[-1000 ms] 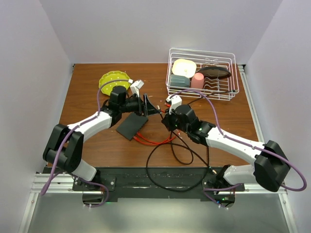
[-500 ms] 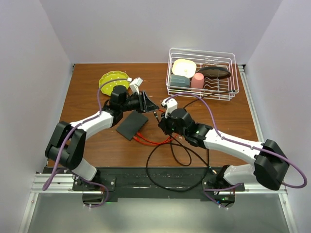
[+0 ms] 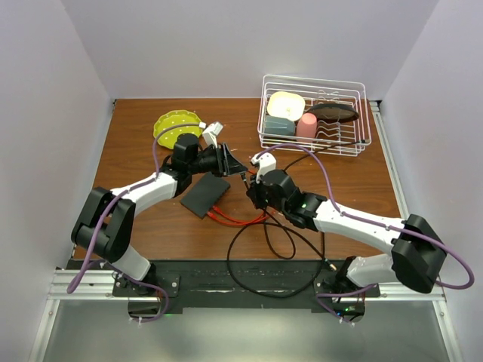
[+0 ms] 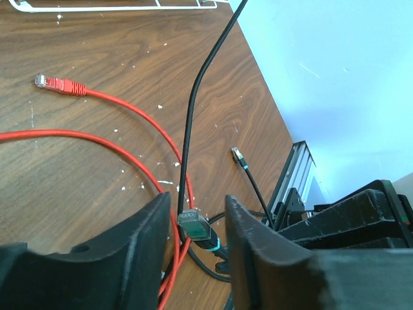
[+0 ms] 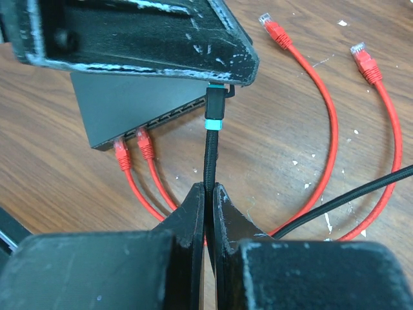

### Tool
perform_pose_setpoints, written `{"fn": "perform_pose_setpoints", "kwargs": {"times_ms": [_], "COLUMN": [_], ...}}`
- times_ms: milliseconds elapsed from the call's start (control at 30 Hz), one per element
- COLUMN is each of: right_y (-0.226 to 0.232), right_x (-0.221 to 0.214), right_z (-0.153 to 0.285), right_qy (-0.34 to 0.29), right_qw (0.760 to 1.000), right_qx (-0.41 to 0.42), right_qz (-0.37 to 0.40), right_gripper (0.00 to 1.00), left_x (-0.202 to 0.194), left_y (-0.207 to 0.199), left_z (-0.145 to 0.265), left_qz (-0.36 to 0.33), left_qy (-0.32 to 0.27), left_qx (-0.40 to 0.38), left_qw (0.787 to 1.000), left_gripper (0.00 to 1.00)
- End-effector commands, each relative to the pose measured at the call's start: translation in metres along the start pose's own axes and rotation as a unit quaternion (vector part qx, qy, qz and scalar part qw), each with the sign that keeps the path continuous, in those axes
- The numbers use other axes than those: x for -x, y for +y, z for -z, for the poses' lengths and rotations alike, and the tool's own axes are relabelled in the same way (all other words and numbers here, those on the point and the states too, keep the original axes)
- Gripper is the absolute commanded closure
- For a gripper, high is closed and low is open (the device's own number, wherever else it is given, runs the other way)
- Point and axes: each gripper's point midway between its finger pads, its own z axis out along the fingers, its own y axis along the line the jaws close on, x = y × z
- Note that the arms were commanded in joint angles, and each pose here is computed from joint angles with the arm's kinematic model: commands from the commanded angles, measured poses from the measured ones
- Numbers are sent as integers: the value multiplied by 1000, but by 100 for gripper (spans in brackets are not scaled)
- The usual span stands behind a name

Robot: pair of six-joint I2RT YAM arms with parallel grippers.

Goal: Insert the plug into the switch port

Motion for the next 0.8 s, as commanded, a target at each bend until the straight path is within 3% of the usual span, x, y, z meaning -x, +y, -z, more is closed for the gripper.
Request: {"fn": "perform_pose_setpoints", "kwargs": {"times_ms": [0,33,67,100,200,300,333,367,467,600,767], "right_y": [14,15,16,16,18,20,18,17,21,22,36], "right_x": [34,32,32,30,30,32,33,35,46,60,80], "right_z": [5,5,5,4,4,4,5,6,18,38,65], "right_qy": [-49,-47,-47,-48,-50,-50,-52,-55,-77,-123,-164], "right_qw": [999,999,999,999,999,999,998,998,996,991,981], "right_qx": [10,10,12,10,13,16,10,8,23,45,100], "right_qz": [-17,-15,-14,-13,-15,-14,-14,-17,-30,-41,-38], "right_gripper": [100,100,100,100,100,86,79,66,50,39,37], "left_x": [10,10,12,12,12,16,19,21,21,29,28], "left_y": [-8,-8,-9,-11,-13,-17,-19,-21,-28,-48,-67], "left_z": [-2,-3,-3,-4,-2,2,4,5,12,24,39], "left_qz": [-19,-19,-19,-21,-24,-35,-41,-52,-65,-95,-144], "left_qy": [-10,-12,-12,-9,-12,-27,-30,-32,-45,-75,-97], "left_qx": [-8,-9,-11,-15,-16,-18,-20,-22,-31,-65,-101], "left_qw": [1000,1000,1000,1000,1000,999,999,998,996,990,980], "left_gripper": [74,81,96,100,100,100,100,100,100,100,100]}}
